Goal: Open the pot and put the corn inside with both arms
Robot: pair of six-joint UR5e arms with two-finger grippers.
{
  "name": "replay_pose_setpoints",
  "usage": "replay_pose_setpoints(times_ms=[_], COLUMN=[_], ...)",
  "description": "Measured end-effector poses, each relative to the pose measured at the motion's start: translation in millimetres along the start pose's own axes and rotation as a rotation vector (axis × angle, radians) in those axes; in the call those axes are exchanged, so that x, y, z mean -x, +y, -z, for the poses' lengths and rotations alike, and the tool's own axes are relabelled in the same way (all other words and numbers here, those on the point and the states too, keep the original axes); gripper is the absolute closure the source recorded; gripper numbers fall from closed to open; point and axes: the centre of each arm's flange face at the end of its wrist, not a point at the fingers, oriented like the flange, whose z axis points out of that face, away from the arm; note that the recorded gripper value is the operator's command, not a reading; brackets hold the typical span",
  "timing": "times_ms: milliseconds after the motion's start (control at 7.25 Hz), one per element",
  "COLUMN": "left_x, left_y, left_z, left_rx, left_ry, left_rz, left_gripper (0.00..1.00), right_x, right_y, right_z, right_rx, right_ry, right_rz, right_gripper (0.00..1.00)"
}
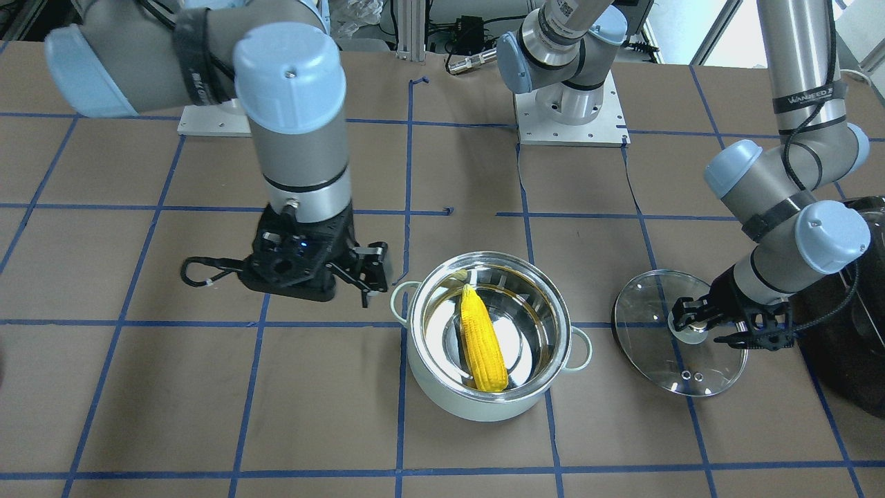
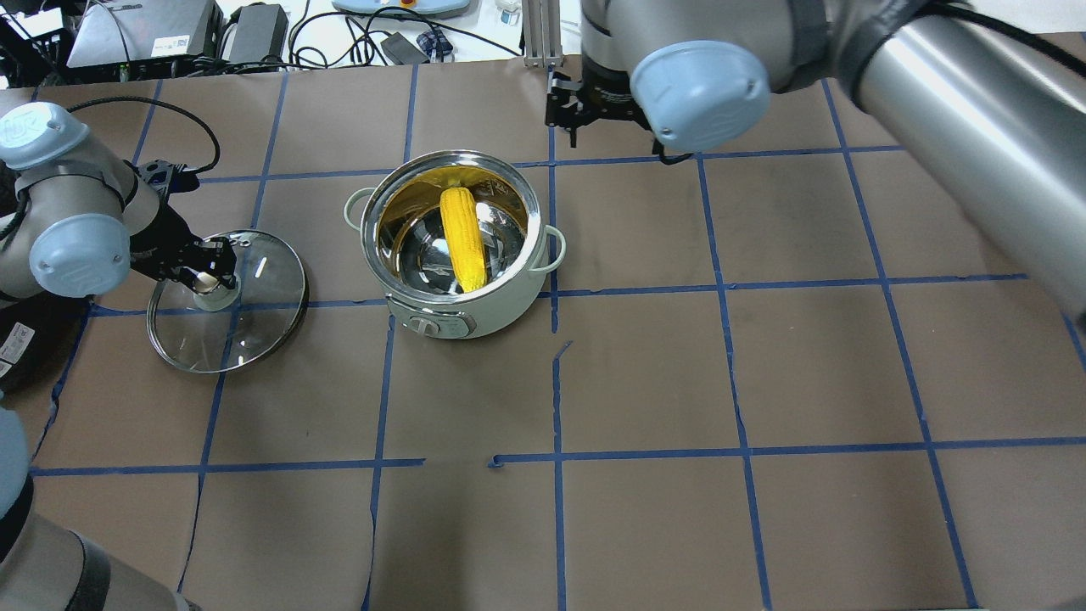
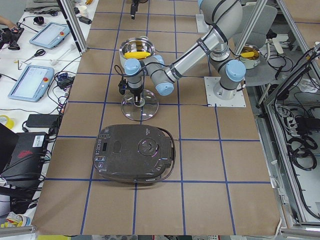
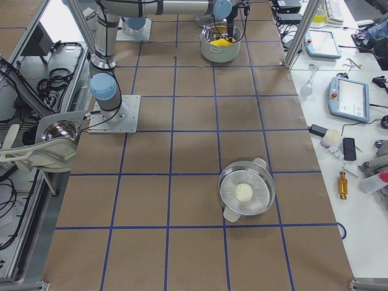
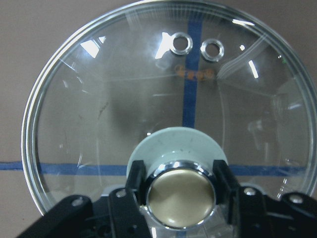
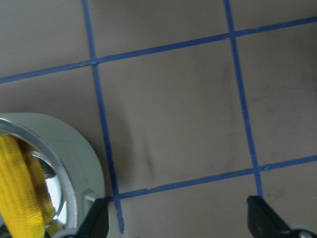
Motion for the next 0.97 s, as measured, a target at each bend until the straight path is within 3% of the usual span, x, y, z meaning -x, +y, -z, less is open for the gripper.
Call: replay_pose_setpoints(times_ms=[138, 414, 690, 966], left_x=[0, -10, -63, -154], left_y=[-1, -2, -3, 1], left_z=[3, 32, 105, 198], left_rx=[-0.007, -0.036, -0.068, -0.073], left_ry=[-0.002, -0.008, -0.006, 0.004], left_rz=[-0.002, -0.012, -0.046, -0.018], left_gripper=[0.0, 0.0, 0.0, 0.0], right_x=[-41, -87, -127, -146], right_y=[3, 18, 30, 43], right_z=[9, 20, 47, 71], right_rx=[0.012, 0.092, 0.15, 0.161], right_ry=[0.015, 0.058, 0.062, 0.056], right_rz=[-0.016, 0.072, 0.157, 0.163], right_gripper=[0.0, 0.0, 0.0, 0.0])
